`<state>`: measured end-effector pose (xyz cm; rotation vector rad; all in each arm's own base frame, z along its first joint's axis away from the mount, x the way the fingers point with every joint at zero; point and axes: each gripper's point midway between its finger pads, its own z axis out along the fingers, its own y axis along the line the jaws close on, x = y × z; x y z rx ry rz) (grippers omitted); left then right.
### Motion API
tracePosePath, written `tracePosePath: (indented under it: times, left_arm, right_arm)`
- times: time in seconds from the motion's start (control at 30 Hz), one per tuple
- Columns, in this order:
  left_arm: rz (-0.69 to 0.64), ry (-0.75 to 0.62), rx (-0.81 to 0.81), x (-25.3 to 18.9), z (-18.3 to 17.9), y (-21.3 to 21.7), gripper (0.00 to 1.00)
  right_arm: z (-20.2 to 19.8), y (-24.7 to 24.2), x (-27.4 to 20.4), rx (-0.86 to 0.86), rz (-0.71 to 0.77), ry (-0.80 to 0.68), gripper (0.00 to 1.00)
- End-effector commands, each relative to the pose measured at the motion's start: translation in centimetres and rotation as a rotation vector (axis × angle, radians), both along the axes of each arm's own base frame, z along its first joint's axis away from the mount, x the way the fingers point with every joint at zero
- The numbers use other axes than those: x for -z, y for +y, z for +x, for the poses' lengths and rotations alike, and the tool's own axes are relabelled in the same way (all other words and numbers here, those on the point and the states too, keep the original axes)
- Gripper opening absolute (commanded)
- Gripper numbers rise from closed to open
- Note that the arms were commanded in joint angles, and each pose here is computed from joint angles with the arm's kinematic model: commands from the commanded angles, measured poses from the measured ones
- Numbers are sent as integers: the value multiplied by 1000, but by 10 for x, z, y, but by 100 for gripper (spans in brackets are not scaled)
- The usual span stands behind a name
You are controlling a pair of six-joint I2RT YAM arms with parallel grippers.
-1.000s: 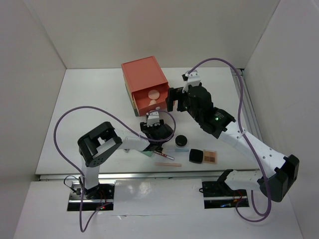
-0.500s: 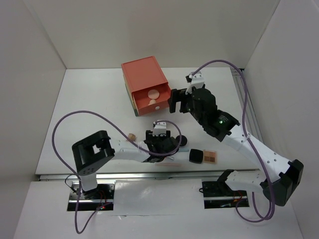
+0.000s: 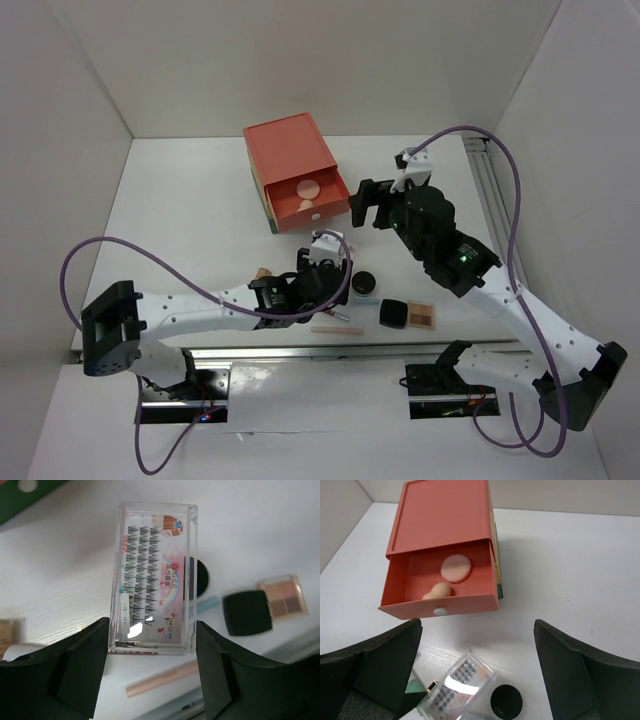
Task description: Organize the makeup
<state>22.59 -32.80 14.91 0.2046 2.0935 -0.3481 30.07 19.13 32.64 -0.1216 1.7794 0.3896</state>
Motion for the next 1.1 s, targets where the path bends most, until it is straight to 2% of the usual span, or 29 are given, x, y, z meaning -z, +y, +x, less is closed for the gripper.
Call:
tracePosePath:
  times: [0.0, 0.13, 0.2, 0.33, 0.43, 0.47, 0.5, 0.53, 0.6, 0.67, 0.77, 0.93, 1.07]
  left_arm:
    - [-8, 7, 263, -39, -22, -30, 25]
    - [-17, 3, 407, -63, -37, -41, 25]
    - [-13, -24, 422, -77, -36, -40, 26]
    - [-14, -156, 456, -134, -26, -44, 32]
    - [59, -201, 474, -149, -13, -35, 35]
    - [34, -207, 502, -159, -10, -37, 35]
    - [33, -189, 502, -160, -3, -31, 35]
    - [25, -180, 451, -164, 21, -15, 35]
    - [-27, -151, 462, -168, 37, -6, 34]
    - [-31, -157, 425, -170, 65, 17, 34]
    - [-17, -154, 433, -169, 88, 34, 34]
    - [-19, -142, 517, -161, 104, 44, 35]
    - [5, -93, 503, -146, 122, 63, 35]
  right_arm:
    - [-5, -22, -18, 81, 44, -42, 100]
    - [-10, -38, -26, 127, 57, -66, 100]
    - [-13, -45, -29, 147, 60, -74, 100]
    - [-18, -51, -38, 158, 78, -95, 100]
    - [-19, -56, -38, 167, 78, -96, 100]
    - [-21, -57, -41, 167, 84, -102, 100]
    - [-21, -57, -41, 167, 84, -102, 100]
    - [-21, -57, -45, 167, 91, -109, 100]
    - [-23, -60, -48, 166, 89, -119, 100]
    - [-23, -60, -46, 166, 83, -112, 100]
    - [-24, -64, -51, 174, 87, -129, 100]
    - [-17, -59, -48, 173, 69, -122, 100]
    - [-13, -56, -47, 171, 54, -117, 100]
